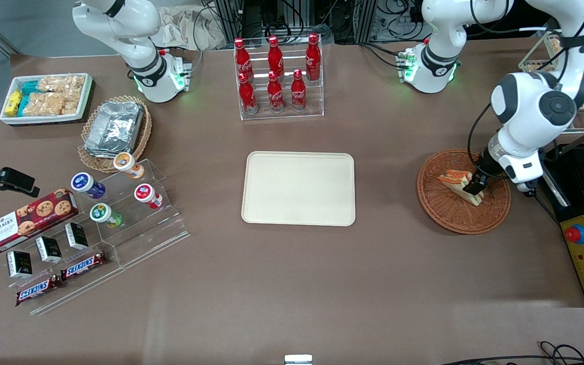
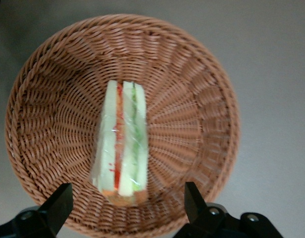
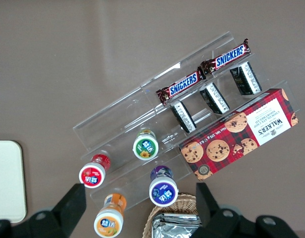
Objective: Place sandwich from basket to tray
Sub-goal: 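Lower the open left gripper over the wrapped sandwich in the basket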
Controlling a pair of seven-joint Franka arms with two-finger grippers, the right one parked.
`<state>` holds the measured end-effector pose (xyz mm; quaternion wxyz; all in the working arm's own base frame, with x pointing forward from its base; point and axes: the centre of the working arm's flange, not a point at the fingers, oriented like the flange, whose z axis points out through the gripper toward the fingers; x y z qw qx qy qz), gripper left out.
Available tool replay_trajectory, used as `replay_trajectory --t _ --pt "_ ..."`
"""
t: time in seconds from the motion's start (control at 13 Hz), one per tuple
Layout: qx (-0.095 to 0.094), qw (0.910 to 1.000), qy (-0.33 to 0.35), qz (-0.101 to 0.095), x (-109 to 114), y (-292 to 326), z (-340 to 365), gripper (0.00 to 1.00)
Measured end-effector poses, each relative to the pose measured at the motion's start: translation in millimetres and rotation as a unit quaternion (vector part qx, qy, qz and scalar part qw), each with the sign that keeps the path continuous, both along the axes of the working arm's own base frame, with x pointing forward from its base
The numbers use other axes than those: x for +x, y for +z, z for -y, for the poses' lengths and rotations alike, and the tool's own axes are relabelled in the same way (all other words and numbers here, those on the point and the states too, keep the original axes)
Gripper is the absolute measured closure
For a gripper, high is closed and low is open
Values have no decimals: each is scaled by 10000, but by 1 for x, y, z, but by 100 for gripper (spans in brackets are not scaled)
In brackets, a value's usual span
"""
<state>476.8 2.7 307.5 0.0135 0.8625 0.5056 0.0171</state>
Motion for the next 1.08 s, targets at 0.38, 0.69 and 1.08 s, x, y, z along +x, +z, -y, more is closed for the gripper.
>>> replay_trajectory --t 0.38,0.69,1.08 --pt "-11 9998 101 196 -8 -32 -2 0" --pt "-26 9995 161 272 -15 -66 -2 7" --pt "-30 9992 210 331 -12 -62 -2 59"
